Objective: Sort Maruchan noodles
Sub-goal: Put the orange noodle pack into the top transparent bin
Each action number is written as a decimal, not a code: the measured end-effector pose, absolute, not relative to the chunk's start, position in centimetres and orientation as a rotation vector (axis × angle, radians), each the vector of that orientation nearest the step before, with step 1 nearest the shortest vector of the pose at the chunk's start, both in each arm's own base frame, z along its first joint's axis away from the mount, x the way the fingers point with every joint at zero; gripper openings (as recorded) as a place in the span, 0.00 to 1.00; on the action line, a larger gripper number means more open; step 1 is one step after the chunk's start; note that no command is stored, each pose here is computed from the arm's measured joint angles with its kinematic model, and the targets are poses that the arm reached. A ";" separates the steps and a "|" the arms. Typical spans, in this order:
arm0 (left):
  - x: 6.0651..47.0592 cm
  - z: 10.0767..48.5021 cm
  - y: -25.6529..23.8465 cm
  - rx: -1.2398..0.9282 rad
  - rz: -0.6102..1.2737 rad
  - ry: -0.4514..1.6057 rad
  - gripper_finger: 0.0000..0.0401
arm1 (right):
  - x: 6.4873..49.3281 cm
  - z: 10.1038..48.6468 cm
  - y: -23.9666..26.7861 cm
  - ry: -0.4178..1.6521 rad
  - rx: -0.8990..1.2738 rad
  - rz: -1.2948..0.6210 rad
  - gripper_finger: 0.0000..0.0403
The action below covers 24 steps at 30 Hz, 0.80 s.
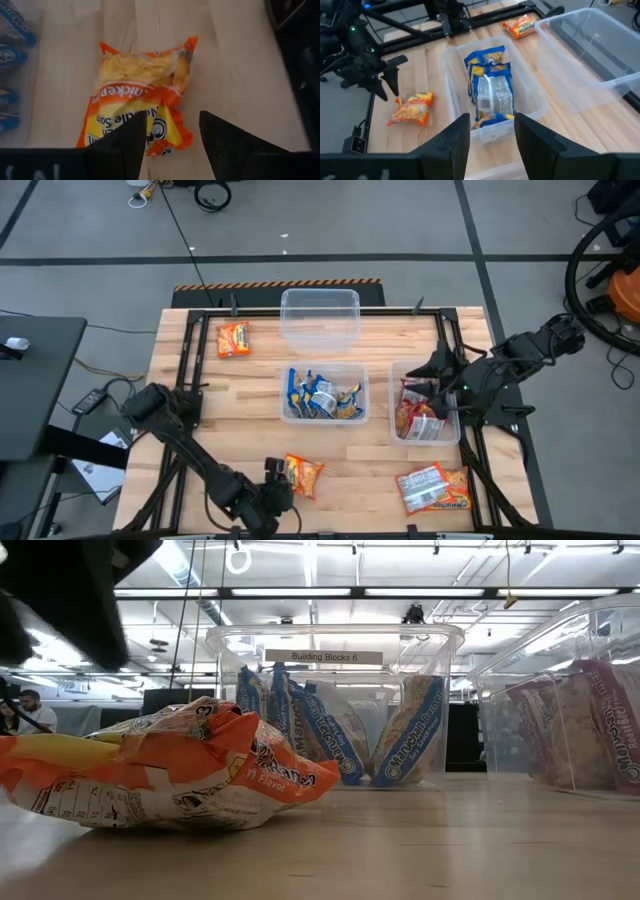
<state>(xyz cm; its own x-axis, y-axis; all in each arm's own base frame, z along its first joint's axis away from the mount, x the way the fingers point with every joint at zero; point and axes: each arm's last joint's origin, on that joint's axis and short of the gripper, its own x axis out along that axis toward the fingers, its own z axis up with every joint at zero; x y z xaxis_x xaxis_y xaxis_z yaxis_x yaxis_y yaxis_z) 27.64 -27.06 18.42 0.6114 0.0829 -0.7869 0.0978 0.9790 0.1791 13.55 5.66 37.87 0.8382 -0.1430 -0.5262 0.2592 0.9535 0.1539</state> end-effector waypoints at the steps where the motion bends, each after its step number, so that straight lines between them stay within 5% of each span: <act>1: 27.5 18.1 -27.3 0.248 -0.023 0.923 0.47 | 13.7 37.8 5.7 0.543 0.221 -0.213 0.40; 15: 27.8 13.5 -28.0 0.405 0.007 0.975 0.45 | 15.1 37.4 6.5 0.553 0.224 -0.214 0.40; 24: 28.0 14.1 -27.4 0.313 0.063 0.980 0.04 | 15.6 37.7 6.8 0.509 0.231 -0.195 0.40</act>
<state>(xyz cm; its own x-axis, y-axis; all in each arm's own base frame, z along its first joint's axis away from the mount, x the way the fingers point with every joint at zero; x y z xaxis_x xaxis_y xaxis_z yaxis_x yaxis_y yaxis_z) 28.01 -27.42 14.06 0.5589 0.1927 -0.8065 0.0883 0.9533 0.2889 15.61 6.80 37.74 0.8559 -0.1268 -0.5014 0.2407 0.9557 0.1692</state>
